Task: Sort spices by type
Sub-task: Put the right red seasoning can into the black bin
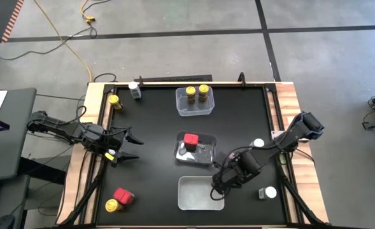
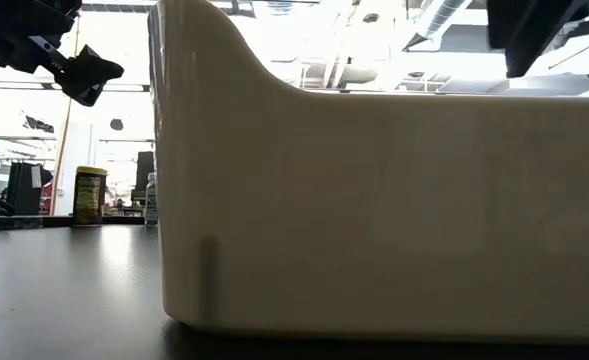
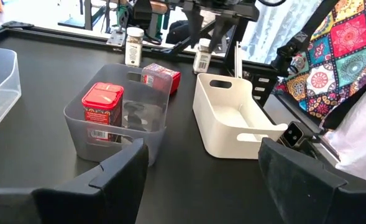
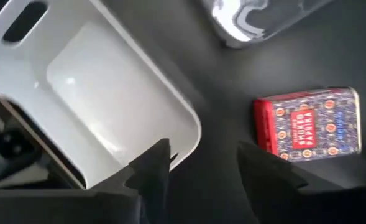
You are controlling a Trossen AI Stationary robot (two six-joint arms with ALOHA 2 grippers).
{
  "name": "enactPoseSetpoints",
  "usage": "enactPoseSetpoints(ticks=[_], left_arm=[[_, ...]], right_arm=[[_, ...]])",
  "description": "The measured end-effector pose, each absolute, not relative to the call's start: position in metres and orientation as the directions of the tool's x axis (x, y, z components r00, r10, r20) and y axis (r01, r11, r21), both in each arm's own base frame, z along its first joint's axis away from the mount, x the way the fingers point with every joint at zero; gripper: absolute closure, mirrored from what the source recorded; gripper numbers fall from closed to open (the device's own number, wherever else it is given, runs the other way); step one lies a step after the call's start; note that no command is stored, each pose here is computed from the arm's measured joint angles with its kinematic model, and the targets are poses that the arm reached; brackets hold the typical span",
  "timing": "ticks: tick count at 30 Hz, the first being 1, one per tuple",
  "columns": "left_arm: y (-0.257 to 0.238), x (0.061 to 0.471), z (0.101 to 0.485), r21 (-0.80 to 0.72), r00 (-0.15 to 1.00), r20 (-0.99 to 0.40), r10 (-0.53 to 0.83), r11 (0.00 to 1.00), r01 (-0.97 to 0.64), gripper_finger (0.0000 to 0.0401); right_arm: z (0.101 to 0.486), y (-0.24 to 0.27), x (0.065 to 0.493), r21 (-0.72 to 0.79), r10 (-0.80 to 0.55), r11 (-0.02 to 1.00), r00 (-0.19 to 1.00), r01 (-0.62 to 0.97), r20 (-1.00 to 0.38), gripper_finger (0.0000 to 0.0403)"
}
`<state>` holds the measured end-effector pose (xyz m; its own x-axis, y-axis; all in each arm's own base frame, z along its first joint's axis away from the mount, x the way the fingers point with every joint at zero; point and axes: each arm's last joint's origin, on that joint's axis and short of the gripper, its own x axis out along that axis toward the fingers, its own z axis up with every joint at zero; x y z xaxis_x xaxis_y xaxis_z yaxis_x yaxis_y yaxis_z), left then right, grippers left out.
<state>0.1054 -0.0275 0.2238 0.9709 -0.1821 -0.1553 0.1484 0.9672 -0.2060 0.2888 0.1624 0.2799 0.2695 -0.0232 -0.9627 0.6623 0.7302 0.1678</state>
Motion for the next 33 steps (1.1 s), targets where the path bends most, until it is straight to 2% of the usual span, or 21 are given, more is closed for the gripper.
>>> enactPoseSetpoints(ticks=[10,17,22,26,30,33], left_arm=[[-0.027,0.105,0.224,-0.211,0.971,-0.156,-0.182,0.966,0.147,0.0109],[-0.028,0.105,0.224,-0.213,0.971,-0.156,-0.182,0.966,0.147,0.0109],[-0.028,0.105,0.224,-0.213,0.971,-0.156,-0.182,0.966,0.147,0.0109],[-0.028,0.105,0.224,-0.213,0.971,-0.156,-0.182,0.966,0.147,0.0109],[-0.028,0.105,0.224,-0.213,0.971,-0.156,-0.182,0.966,0.147,0.0109],[-0.027,0.105,0.224,-0.213,0.971,-0.157,-0.181,0.966,0.146,0.0109]], right_arm=[[0.279,0.146,0.289,0.123,-0.113,0.557,0.222,0.821,-0.968,0.0083],[0.278,0.139,0.279,0.047,-0.201,0.379,0.132,0.924,-0.971,0.0008],[0.278,0.140,0.275,0.060,-0.245,0.238,0.120,0.969,-0.962,0.0025],[0.276,0.146,0.274,0.075,-0.245,0.186,0.120,0.980,-0.962,0.0033],[0.269,0.150,0.272,0.074,-0.273,0.005,0.073,0.997,-0.959,0.0034],[0.253,0.149,0.275,0.039,-0.283,-0.057,0.022,0.998,-0.959,0.0035]])
